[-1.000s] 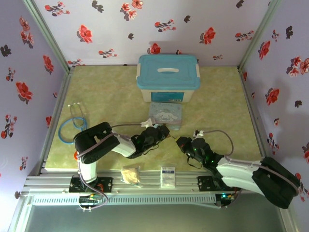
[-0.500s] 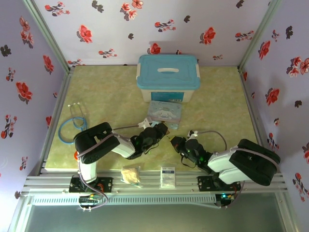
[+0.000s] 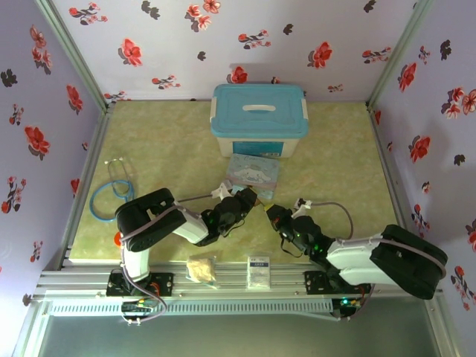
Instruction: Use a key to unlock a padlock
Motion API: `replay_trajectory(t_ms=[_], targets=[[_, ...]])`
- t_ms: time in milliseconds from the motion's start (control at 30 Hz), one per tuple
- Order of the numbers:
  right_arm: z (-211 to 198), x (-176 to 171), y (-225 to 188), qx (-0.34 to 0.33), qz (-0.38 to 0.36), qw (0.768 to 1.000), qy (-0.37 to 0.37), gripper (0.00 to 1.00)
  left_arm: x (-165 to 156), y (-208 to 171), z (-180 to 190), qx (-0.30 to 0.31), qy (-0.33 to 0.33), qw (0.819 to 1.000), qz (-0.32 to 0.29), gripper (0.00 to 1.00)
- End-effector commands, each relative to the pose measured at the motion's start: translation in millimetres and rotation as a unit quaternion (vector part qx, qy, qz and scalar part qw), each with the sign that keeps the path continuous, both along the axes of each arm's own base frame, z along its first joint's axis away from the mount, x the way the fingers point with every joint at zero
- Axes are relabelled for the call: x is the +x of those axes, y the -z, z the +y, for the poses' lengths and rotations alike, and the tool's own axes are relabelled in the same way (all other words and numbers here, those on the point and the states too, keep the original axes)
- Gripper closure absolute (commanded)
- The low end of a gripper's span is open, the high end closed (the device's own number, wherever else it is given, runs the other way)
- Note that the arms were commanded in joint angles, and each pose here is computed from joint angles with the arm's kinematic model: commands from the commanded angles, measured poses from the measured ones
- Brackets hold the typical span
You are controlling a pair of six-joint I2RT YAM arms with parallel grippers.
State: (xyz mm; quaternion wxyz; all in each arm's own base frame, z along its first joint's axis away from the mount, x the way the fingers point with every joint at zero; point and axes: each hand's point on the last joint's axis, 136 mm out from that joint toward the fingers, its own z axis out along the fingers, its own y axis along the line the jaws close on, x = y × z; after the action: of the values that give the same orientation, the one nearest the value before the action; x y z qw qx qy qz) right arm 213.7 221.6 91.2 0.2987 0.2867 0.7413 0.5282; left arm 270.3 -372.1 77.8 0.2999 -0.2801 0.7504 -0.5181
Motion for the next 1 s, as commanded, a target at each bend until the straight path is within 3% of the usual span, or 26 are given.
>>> replay_trajectory(t_ms=[0,967], targets=[[-4,2,1,-0.027,-0.006,1.0,0.007,1.0,6,-25,-8,-0.05,-0.015,0.998,-0.024,1.0],[-7,5,-8,-0.053,-0.007,0.999,-0.005,1.0,4,-44,-14,-0.059,-0.013,0.997,-0.041,1.0]])
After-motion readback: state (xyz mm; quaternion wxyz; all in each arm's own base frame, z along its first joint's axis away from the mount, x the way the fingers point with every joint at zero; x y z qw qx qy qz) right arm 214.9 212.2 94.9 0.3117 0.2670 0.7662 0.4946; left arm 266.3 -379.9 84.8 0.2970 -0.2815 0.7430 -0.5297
